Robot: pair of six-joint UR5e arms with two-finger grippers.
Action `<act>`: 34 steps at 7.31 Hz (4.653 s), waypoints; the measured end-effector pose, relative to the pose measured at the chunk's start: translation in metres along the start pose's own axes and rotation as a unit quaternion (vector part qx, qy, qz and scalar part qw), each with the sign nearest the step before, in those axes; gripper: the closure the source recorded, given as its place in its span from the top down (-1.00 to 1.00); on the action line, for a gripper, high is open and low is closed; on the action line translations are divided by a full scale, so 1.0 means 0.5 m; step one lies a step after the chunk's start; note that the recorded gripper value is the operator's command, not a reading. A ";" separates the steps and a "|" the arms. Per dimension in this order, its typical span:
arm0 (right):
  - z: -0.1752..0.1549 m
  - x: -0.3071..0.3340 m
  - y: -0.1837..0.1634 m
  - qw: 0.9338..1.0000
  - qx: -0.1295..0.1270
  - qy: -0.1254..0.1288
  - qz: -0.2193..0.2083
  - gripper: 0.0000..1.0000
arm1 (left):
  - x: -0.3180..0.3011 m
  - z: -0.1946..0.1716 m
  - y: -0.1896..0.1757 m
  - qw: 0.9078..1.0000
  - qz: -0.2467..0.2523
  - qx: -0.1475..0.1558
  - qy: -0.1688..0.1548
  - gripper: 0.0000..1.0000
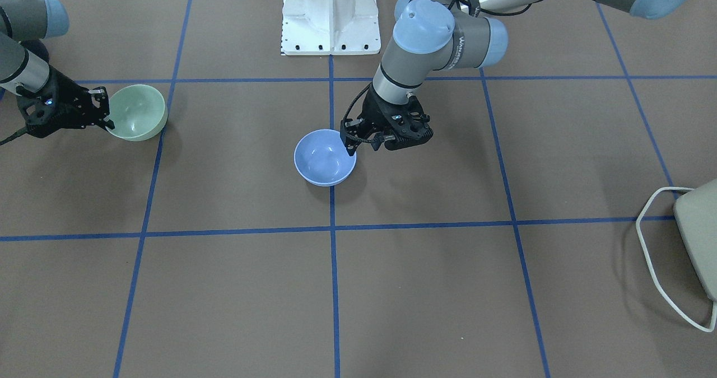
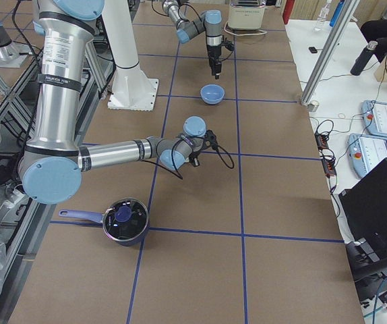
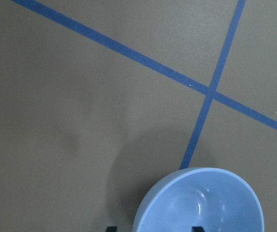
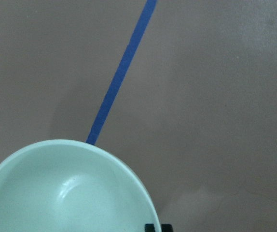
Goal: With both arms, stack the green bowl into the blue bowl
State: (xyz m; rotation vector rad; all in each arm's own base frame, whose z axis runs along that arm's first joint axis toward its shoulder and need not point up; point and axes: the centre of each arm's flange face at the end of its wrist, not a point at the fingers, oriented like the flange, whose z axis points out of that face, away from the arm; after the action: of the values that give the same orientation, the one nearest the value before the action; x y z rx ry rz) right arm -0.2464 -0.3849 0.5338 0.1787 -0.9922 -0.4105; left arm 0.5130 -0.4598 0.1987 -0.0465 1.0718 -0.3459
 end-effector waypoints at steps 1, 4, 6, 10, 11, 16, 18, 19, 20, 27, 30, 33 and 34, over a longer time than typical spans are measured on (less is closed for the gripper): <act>-0.011 -0.008 -0.019 1.000 0.010 -0.002 -0.001 -0.93 | -0.025 -0.016 -0.007 1.000 0.016 0.000 0.000 0.35; -0.044 -0.073 -0.117 0.998 0.043 -0.026 0.035 -0.93 | -0.130 -0.093 -0.082 0.999 0.040 -0.023 0.000 0.44; -0.063 -0.152 -0.212 0.995 0.054 -0.038 0.069 -0.93 | -0.208 -0.120 -0.108 0.997 0.068 -0.022 -0.009 0.50; -0.115 -0.366 -0.415 0.994 0.041 -0.026 0.099 -0.93 | -0.337 -0.184 -0.167 0.994 0.106 -0.025 -0.020 0.53; -0.105 -0.430 -0.442 0.994 0.038 -0.020 0.100 -0.93 | -0.371 -0.197 -0.181 0.993 0.117 -0.025 -0.024 0.55; -0.004 -0.630 -0.496 0.994 0.048 0.005 0.099 -0.95 | -0.519 -0.226 -0.208 0.983 0.174 -0.024 -0.054 0.59; 0.034 -0.668 -0.511 0.993 0.053 0.017 0.100 -0.95 | -0.532 -0.226 -0.208 0.982 0.179 -0.025 -0.057 0.59; 0.049 -0.678 -0.509 0.993 0.053 0.022 0.100 -0.95 | -0.533 -0.226 -0.208 0.982 0.179 -0.025 -0.058 0.59; 0.066 -0.686 -0.504 0.993 0.054 0.028 0.099 -0.94 | -0.534 -0.226 -0.208 0.982 0.179 -0.025 -0.058 0.59; 0.111 -0.688 -0.490 0.992 0.058 0.053 0.097 -0.95 | -0.536 -0.224 -0.210 0.982 0.179 -0.023 -0.060 0.59; 0.115 -0.688 -0.491 0.992 0.061 0.056 0.097 -0.94 | -0.536 -0.225 -0.209 0.982 0.179 -0.023 -0.060 0.59; 0.121 -0.691 -0.488 0.992 0.060 0.057 0.098 -0.95 | -0.537 -0.224 -0.210 0.982 0.179 -0.022 -0.061 0.59; 0.123 -0.690 -0.488 0.992 0.061 0.058 0.098 -0.94 | -0.536 -0.223 -0.210 0.982 0.179 -0.022 -0.061 0.59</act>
State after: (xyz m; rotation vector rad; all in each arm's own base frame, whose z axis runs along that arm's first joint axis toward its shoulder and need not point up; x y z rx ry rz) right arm -0.5252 -0.4614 0.2194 0.2119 -0.9107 -0.1582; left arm 0.2745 -0.4644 0.3947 0.0843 0.9442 0.0054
